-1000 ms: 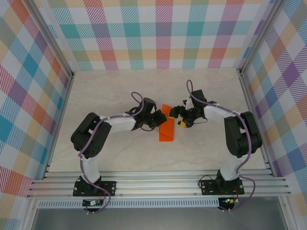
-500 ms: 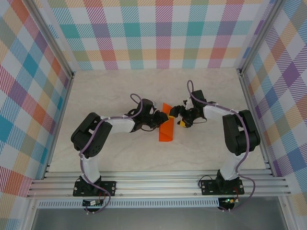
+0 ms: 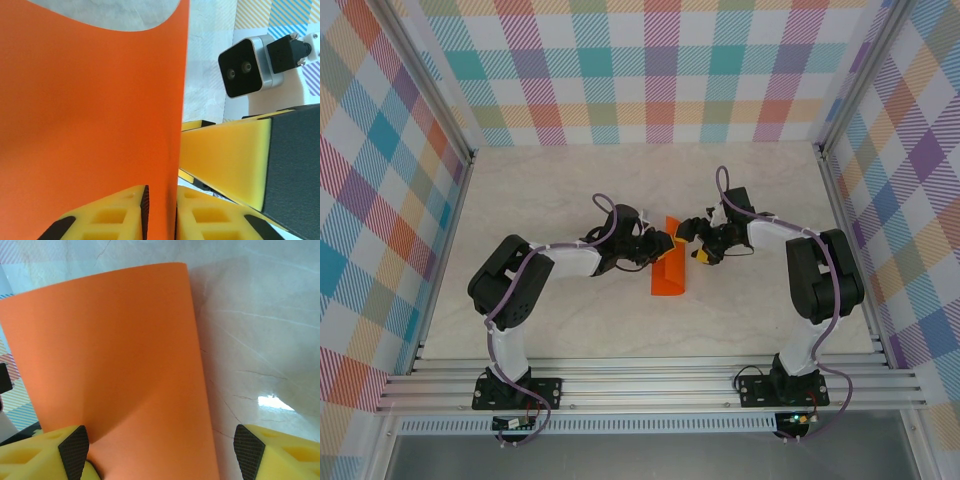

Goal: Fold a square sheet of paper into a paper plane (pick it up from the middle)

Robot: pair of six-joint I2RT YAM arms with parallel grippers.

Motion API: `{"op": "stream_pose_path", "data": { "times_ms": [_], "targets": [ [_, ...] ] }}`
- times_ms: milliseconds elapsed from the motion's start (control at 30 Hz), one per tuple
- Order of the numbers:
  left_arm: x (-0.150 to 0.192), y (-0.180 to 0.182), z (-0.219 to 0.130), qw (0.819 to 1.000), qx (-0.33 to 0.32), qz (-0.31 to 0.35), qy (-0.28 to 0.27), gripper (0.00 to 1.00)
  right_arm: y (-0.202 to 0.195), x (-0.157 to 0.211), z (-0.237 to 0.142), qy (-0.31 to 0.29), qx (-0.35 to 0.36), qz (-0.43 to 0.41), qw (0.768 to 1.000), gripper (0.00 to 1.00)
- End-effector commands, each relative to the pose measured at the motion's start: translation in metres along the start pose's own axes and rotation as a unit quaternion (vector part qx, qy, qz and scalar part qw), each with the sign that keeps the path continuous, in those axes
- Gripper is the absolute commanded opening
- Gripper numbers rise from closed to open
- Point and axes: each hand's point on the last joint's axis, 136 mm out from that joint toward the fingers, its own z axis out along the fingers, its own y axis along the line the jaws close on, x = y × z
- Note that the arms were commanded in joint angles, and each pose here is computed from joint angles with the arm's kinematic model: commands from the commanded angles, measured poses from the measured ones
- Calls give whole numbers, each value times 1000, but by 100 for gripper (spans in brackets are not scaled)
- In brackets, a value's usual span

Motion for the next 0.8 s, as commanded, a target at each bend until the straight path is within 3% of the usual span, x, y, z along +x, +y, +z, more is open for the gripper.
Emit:
{"op": "stream_pose_path", "data": {
  "times_ms": [0, 200, 467, 767],
  "targets": [
    [0, 6, -9, 1000, -17, 7, -2, 24, 5, 7, -3, 15, -14, -15, 1000, 79],
    [4, 13, -18, 999, -43, 20, -2, 24, -3, 13, 1, 35, -4, -18, 999, 76],
    [4, 24, -19, 997, -76, 33, 1, 14, -12, 19, 5, 53, 11, -22, 998, 69],
    [-6, 23, -12, 991, -112, 71, 15, 13, -12, 33, 7, 72, 21, -44, 996, 68]
  ]
}}
